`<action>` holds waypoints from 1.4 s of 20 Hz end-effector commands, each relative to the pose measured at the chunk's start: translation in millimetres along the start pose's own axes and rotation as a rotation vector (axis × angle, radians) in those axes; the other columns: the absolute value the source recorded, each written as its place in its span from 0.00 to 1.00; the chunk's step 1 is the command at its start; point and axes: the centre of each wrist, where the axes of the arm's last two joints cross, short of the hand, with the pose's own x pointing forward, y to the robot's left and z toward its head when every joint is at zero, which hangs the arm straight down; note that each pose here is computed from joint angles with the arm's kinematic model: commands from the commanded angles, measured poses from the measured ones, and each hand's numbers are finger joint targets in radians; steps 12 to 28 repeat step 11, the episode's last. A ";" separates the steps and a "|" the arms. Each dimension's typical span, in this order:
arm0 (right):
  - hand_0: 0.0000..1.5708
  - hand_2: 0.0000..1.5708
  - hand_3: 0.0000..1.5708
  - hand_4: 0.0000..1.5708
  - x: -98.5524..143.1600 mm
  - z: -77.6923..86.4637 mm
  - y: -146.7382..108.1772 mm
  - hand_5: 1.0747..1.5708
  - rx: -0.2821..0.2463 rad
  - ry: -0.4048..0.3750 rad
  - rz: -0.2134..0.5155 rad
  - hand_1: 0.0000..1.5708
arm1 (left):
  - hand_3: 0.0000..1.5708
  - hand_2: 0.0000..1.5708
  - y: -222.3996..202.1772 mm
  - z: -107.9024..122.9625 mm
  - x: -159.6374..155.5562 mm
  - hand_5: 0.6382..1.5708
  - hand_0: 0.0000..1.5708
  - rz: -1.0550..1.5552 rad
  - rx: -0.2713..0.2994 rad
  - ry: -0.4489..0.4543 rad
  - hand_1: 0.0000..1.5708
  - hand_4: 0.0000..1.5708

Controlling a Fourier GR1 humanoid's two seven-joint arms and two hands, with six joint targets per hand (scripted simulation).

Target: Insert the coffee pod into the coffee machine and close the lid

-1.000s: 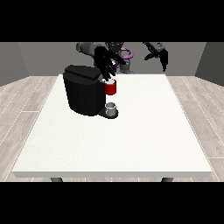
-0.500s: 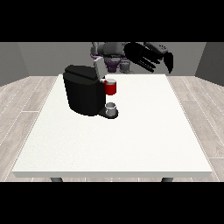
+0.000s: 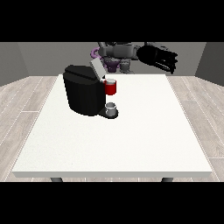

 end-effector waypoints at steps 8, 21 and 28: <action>0.00 0.00 0.00 0.12 -40.0 36.1 94.3 1.00 0.229 -0.087 -0.139 0.00 | 0.00 0.00 -4.7 49.4 -39.6 1.00 0.00 0.063 0.095 0.135 0.00 0.16; 0.00 0.00 0.00 0.17 -45.8 55.0 125.3 1.00 0.316 -0.071 -0.180 0.00 | 0.00 0.00 14.0 61.0 -51.4 1.00 0.00 0.083 0.164 0.191 0.00 0.17; 0.00 0.00 0.00 0.17 -45.8 55.0 125.3 1.00 0.316 -0.071 -0.180 0.00 | 0.00 0.00 14.0 61.0 -51.4 1.00 0.00 0.083 0.164 0.191 0.00 0.17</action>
